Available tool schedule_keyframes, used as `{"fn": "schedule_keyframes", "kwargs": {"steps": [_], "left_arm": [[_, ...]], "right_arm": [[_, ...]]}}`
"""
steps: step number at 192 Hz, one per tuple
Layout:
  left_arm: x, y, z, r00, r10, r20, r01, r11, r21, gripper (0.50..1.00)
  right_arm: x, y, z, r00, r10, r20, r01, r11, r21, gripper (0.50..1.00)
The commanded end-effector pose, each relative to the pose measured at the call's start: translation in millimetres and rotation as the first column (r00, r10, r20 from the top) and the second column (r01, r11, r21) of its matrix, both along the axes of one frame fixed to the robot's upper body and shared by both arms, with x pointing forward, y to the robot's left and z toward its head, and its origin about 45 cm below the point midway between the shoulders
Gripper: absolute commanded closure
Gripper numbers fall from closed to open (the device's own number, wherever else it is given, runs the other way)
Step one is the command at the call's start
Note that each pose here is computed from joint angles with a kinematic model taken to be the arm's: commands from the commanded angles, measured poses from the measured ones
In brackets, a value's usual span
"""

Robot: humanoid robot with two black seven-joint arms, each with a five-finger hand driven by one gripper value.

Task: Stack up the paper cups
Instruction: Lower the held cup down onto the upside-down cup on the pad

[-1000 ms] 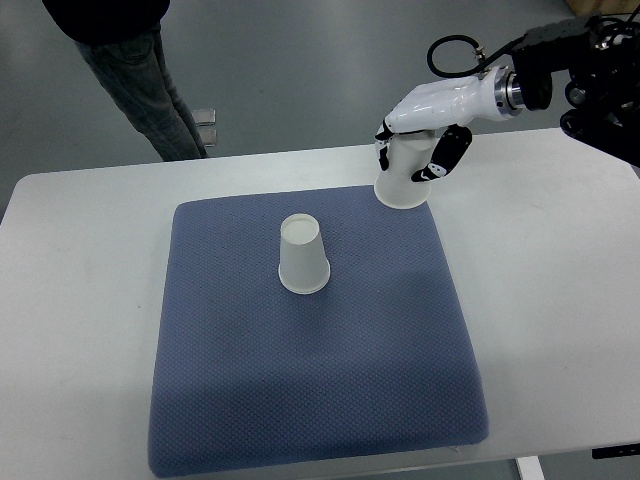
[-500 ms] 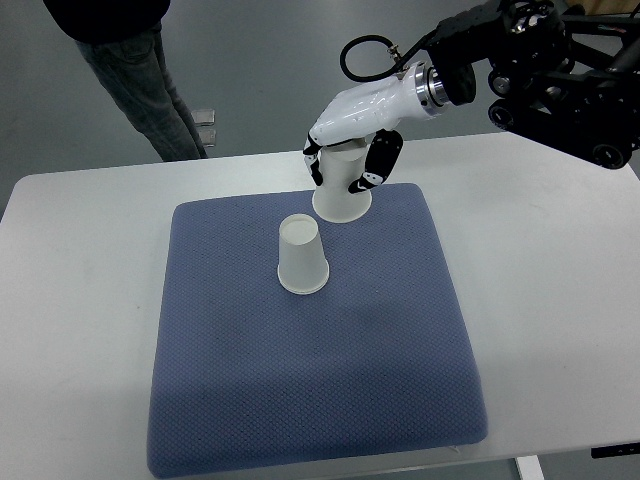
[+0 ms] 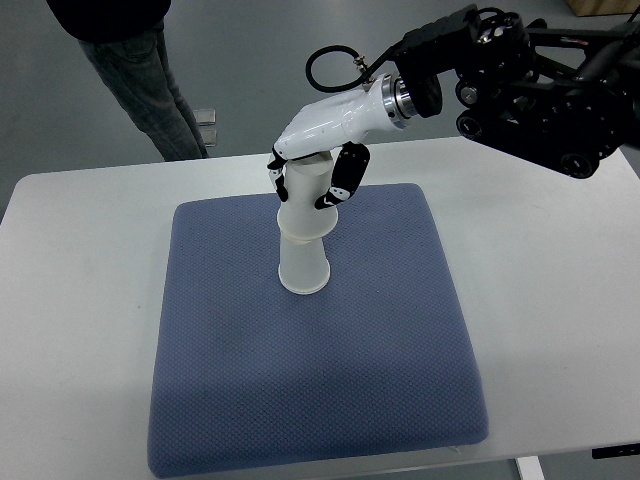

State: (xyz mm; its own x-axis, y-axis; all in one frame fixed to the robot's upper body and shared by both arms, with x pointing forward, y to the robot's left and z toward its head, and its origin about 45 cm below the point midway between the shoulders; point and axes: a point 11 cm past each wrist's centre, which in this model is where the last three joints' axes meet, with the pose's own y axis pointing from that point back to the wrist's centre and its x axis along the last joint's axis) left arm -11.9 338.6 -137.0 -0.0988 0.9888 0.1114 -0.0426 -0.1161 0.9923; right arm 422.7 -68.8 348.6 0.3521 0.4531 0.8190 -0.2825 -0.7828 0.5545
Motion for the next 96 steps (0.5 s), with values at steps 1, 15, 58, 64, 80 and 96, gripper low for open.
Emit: {"fn": "schedule_keyframes", "kwargs": {"steps": [1, 15, 58, 64, 80, 96], "left_arm": [[0.0, -0.1, 0.0, 1.000, 0.000, 0.000, 0.000, 1.000, 0.000, 0.500], [0.0, -0.1, 0.0, 1.000, 0.000, 0.000, 0.000, 1.000, 0.000, 0.500], [0.0, -0.1, 0.0, 1.000, 0.000, 0.000, 0.000, 1.000, 0.000, 0.500], [0.0, -0.2, 0.0, 1.000, 0.000, 0.000, 0.000, 1.000, -0.002, 0.500], [0.0, -0.1, 0.0, 1.000, 0.000, 0.000, 0.000, 1.000, 0.000, 0.500], [0.0, 0.5, 0.1, 1.000, 0.000, 0.000, 0.000, 1.000, 0.001, 0.500]], "right_arm": [[-0.5, 2.4, -6.3, 1.000, 0.000, -0.011, 0.000, 1.000, 0.004, 0.971], [0.4, 4.0, -6.8, 1.000, -0.002, -0.011, 0.002, 1.000, 0.009, 0.969], [1.8, 5.8, -16.7, 1.000, -0.011, -0.025, 0.011, 1.000, 0.009, 0.969], [2.3, 5.5, -16.6, 1.000, -0.012, -0.024, 0.013, 1.000, 0.010, 0.969], [3.2, 4.0, -18.8, 1.000, -0.018, -0.026, 0.018, 1.000, 0.013, 0.969], [2.7, 6.1, -21.2, 1.000, -0.016, -0.027, 0.016, 1.000, 0.015, 0.969]]}}
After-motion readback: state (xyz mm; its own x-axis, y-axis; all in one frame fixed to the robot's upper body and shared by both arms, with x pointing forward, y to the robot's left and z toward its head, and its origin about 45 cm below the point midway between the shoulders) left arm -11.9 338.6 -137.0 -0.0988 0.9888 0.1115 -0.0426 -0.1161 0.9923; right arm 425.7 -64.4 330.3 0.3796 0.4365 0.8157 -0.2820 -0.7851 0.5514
